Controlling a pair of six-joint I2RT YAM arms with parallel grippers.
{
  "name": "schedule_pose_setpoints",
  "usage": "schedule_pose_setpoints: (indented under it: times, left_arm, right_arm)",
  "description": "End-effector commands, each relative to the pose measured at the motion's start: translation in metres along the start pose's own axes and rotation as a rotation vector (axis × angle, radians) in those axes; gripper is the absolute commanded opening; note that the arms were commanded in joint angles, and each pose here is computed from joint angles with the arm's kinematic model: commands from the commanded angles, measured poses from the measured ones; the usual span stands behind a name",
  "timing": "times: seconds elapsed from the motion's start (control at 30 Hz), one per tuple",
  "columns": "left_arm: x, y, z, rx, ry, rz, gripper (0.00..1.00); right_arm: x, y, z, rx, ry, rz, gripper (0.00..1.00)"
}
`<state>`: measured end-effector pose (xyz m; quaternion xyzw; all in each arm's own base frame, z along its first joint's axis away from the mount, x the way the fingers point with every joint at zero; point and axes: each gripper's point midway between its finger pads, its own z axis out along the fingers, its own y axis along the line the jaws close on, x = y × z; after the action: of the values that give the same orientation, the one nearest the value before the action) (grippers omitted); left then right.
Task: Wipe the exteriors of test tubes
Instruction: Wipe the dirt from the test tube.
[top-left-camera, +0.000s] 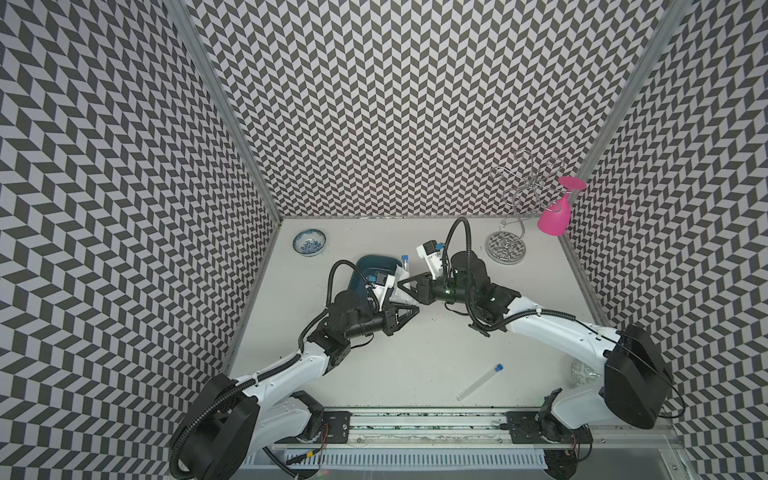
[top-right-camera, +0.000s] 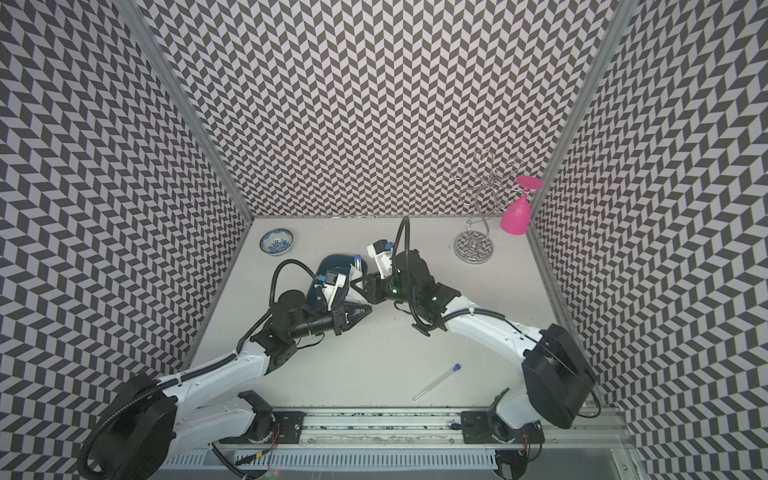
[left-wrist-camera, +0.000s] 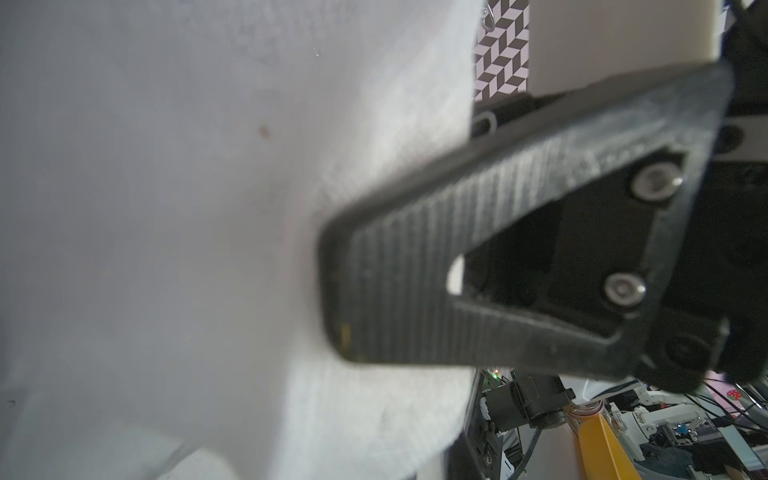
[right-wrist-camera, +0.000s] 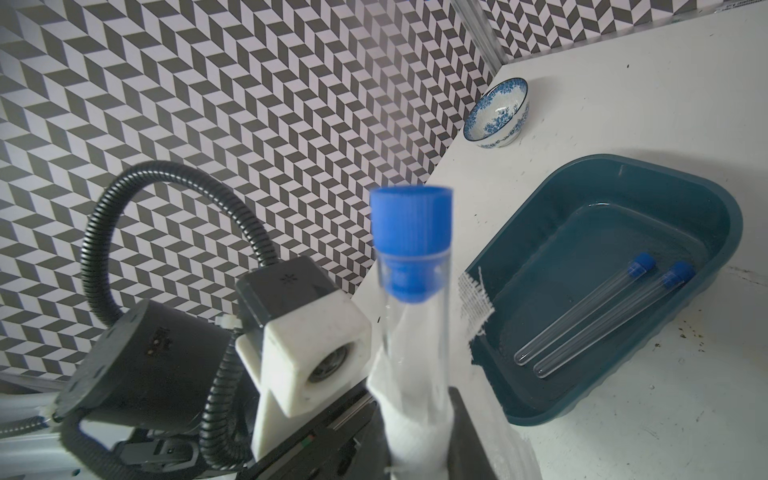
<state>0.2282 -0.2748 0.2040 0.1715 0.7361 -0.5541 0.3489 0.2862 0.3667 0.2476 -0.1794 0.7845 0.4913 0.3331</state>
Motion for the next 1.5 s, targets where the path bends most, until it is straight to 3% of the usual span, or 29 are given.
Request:
schedule_pose_setpoints:
  times: [0.0,0.17,0.3,0.5,0.73,0.87,1.3,1.47]
  left_arm:
    - [0.002,-0.016,-0.001,0.061,0.017,0.042,0.14]
    - [-0.005,-0.014,-0.002,0.054,0.0,0.051,0.14]
    - [-0.002,-0.013,-0.002,0.057,0.013,0.044,0.14]
    - [0.001,-0.012,-0.003,0.056,0.014,0.043,0.14]
    - [0.006,-0.011,-0.007,0.052,0.015,0.032,0.14]
    - [0.004,-0.014,-0.008,0.052,0.01,0.038,0.14]
    - [-0.003,-0.014,-0.008,0.047,-0.002,0.052,0.14]
    - [-0.002,-0.014,-0.007,0.05,0.006,0.05,0.14]
  right_arm:
    - [0.003,-0.007,0.0,0.0,-0.035,0.009,0.18]
    - [0.048,-0.007,-0.003,-0.019,0.015,0.07,0.18]
    - [0.054,-0.007,-0.003,-0.02,0.022,0.077,0.19]
    - [0.039,0.003,0.004,-0.043,0.016,0.036,0.19]
    - [-0.02,0.012,0.013,-0.044,-0.029,-0.055,0.19]
    - [-0.031,0.012,0.018,-0.055,-0.025,-0.062,0.19]
    - [0.065,0.009,0.003,-0.072,0.064,0.076,0.19]
    - [0.076,0.009,0.003,-0.07,0.074,0.09,0.19]
